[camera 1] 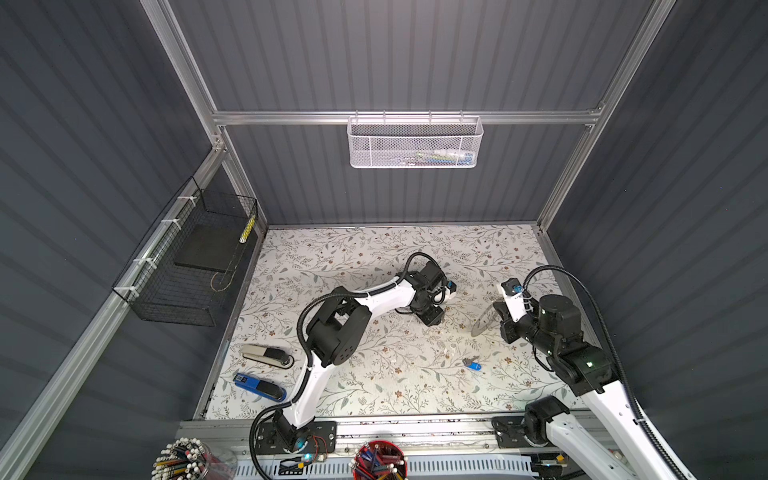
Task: Put the keys on the keyring
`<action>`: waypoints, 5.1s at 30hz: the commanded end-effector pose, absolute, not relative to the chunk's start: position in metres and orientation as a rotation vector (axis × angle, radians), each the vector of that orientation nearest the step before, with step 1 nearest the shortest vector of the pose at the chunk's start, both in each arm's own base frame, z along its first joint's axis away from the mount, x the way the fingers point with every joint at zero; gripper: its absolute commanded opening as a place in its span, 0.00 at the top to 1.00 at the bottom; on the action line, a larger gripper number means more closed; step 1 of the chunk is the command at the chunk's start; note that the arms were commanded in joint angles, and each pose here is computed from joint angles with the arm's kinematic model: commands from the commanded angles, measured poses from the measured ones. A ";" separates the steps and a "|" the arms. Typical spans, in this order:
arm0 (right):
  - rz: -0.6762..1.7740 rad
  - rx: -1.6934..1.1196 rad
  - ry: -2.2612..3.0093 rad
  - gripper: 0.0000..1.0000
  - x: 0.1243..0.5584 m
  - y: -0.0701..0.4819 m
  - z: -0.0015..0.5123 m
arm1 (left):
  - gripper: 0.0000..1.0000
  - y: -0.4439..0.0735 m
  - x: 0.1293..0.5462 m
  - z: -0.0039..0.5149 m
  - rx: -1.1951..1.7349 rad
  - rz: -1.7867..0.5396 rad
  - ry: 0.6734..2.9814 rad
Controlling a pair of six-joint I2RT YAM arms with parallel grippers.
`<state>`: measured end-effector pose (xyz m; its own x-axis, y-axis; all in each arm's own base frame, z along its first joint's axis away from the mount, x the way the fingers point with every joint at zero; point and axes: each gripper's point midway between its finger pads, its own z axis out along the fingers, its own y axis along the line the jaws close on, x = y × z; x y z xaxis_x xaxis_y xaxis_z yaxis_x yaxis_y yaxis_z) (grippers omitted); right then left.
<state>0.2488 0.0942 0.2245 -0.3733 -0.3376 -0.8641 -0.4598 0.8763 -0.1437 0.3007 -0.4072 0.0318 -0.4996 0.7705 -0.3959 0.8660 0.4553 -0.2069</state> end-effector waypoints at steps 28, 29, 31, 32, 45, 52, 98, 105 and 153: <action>0.167 -0.605 1.966 1.00 0.253 0.100 0.227 | 0.92 -0.407 0.298 0.027 1.458 -0.565 2.480; 0.167 -0.604 1.967 1.00 0.253 0.100 0.226 | 0.93 -0.407 0.298 0.029 1.458 -0.568 2.472; 0.164 -0.607 1.965 1.00 0.252 0.100 0.226 | 0.95 -0.406 0.300 0.034 1.448 -0.560 2.449; 0.162 -0.607 1.964 1.00 0.252 0.100 0.226 | 0.95 -0.407 0.300 0.041 1.441 -0.572 2.420; 0.287 -0.811 1.867 1.00 0.250 0.132 0.225 | 1.00 -0.389 0.326 0.167 1.191 -0.453 1.970; 0.284 -0.848 1.830 1.00 0.256 0.137 0.229 | 1.00 -0.396 0.302 0.197 1.233 -0.603 1.859; 0.170 -1.188 1.423 1.00 0.230 0.158 0.240 | 1.00 -0.441 0.208 0.254 1.578 -1.134 1.654; 0.167 -1.187 1.430 1.00 0.230 0.157 0.239 | 1.00 -0.440 0.212 0.250 1.570 -1.103 1.681; 0.186 -1.123 1.388 1.00 0.229 0.158 0.250 | 1.00 -0.428 0.209 0.240 1.499 -1.250 1.760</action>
